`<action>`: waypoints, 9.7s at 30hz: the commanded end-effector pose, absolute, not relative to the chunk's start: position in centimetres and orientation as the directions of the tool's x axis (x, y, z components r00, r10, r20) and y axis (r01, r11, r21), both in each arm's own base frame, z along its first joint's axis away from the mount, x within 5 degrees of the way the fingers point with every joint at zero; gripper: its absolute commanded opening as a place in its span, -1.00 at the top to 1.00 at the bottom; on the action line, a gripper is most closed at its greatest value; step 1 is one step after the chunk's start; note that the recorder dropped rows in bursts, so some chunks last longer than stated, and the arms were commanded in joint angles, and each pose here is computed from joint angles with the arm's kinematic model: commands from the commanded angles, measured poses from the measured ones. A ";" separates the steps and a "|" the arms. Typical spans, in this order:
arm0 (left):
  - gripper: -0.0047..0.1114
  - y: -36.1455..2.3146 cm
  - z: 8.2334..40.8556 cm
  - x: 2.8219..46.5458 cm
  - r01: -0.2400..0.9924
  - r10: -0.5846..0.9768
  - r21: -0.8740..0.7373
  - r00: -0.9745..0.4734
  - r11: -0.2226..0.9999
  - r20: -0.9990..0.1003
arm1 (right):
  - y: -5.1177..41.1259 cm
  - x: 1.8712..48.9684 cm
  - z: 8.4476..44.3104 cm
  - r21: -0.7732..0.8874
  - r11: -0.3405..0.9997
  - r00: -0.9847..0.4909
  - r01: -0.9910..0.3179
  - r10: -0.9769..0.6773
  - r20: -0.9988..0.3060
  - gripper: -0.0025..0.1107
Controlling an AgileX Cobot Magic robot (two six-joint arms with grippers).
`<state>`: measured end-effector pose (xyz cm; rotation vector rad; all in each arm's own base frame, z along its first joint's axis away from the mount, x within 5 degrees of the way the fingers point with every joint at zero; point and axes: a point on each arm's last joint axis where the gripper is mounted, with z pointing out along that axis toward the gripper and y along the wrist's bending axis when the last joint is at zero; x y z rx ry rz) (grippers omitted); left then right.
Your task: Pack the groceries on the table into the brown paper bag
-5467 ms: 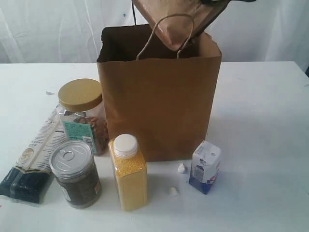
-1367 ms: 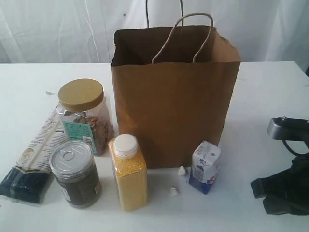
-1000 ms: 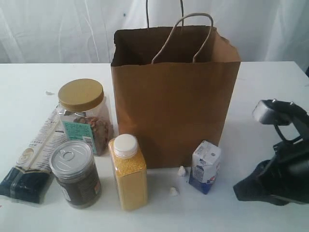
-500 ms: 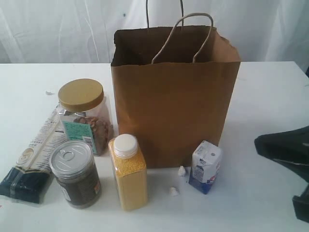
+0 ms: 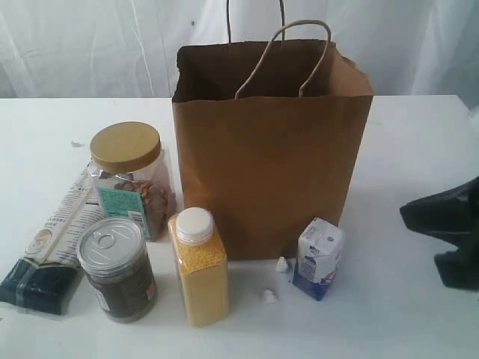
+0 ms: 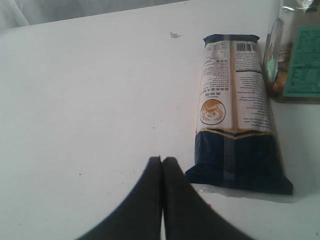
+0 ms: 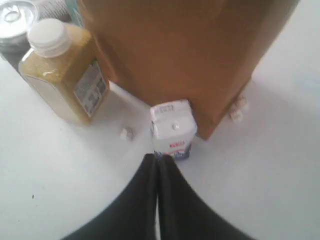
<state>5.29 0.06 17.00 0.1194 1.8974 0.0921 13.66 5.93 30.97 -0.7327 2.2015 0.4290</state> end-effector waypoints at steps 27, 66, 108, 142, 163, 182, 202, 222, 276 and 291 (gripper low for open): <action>0.92 0.1 17.0 5.3 0.034 0.124 0.120 -0.316 0.992 -0.940 | 13.5 18.1 28.4 -0.217 0.598 -0.461 -0.771 -0.760 -0.458 -0.18; 0.92 0.1 17.0 5.3 0.033 0.123 0.118 -0.317 0.992 -0.941 | 16.1 22.7 20.1 -0.194 0.733 -0.649 -0.651 -0.671 -0.358 0.49; 0.92 0.1 17.0 5.3 0.033 0.123 0.118 -0.317 0.992 -0.941 | 4.3 8.3 42.2 0.150 0.890 -0.203 -0.431 0.066 -0.977 0.80; 0.92 0.1 17.0 5.3 0.033 0.123 0.118 -0.317 0.992 -0.941 | 13.6 22.7 43.9 0.038 0.957 -0.071 -0.286 0.018 -0.997 0.84; 0.92 0.1 17.0 5.3 0.033 0.123 0.118 -0.317 0.992 -0.941 | 18.6 27.0 38.0 0.106 0.914 -0.258 -0.391 0.002 -0.966 0.45; 0.92 0.1 17.0 5.3 0.033 0.123 0.118 -0.317 0.992 -0.941 | 19.7 28.8 34.1 0.155 0.941 -0.414 -0.301 0.018 -0.910 0.01; 0.92 0.1 17.0 5.3 0.033 0.123 0.118 -0.317 0.992 -0.941 | 18.8 28.5 33.3 0.002 0.955 -0.462 -0.295 -0.141 -0.875 -0.05; 0.92 0.1 17.0 5.3 0.033 0.123 0.118 -0.317 0.992 -0.941 | 12.8 21.8 44.5 0.024 0.965 -0.209 -0.261 -0.032 -0.977 -0.18; 0.92 0.1 17.0 5.3 0.033 0.122 0.118 -0.317 0.993 -0.941 | 2.2 37.9 17.1 0.245 0.702 -0.663 -0.668 -0.413 -0.625 0.04; 0.92 0.1 17.0 5.3 0.033 0.122 0.118 -0.317 0.993 -0.941 | 3.1 37.9 15.0 -0.109 0.294 -0.157 -0.950 -0.747 -0.646 0.04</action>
